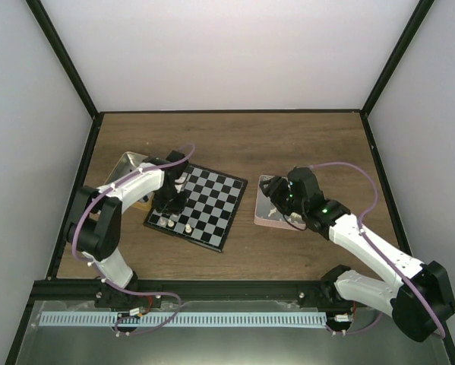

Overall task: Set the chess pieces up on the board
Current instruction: Place the chess piece on the chessboard, then adjust the chess piece on the chessboard.

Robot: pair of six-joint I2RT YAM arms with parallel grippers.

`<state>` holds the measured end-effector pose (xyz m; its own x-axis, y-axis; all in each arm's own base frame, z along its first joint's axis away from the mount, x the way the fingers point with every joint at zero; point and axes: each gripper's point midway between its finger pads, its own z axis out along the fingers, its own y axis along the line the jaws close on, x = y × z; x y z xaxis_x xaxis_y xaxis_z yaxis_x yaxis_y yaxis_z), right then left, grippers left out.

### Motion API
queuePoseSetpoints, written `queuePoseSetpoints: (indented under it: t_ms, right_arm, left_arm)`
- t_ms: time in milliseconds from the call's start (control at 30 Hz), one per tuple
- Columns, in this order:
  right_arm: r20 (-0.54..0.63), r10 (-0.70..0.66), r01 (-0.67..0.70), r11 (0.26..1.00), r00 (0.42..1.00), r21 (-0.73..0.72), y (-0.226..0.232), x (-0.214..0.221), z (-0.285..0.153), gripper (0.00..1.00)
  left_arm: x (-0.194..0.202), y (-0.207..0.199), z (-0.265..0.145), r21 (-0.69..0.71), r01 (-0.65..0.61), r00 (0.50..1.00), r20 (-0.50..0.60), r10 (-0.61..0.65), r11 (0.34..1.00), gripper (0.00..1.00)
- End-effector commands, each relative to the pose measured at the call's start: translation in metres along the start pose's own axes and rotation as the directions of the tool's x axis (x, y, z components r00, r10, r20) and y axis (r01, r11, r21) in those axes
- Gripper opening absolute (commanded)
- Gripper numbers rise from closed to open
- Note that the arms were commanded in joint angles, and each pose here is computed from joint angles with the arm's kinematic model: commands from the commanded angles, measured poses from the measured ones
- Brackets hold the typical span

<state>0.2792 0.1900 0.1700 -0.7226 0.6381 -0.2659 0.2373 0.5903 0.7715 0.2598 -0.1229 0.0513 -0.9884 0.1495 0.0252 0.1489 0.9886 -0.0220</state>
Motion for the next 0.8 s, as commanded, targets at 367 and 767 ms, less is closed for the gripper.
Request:
queuePoseSetpoints:
  t_ms: [367, 767]
  right_arm:
    - [0.022, -0.009, 0.009, 1.0, 1.0, 0.002, 0.0, -0.004, -0.001, 0.58]
    - [0.024, -0.01, 0.01, 1.0, 1.0, 0.008, -0.002, -0.004, -0.001, 0.58]
  left_arm:
    - [-0.012, 0.001, 0.005, -0.011, -0.004, 1.0, 0.028, 0.005, 1.0, 0.19]
    - [-0.009, 0.008, 0.012, -0.053, 0.0, 1.0, 0.008, 0.001, 0.999, 0.06]
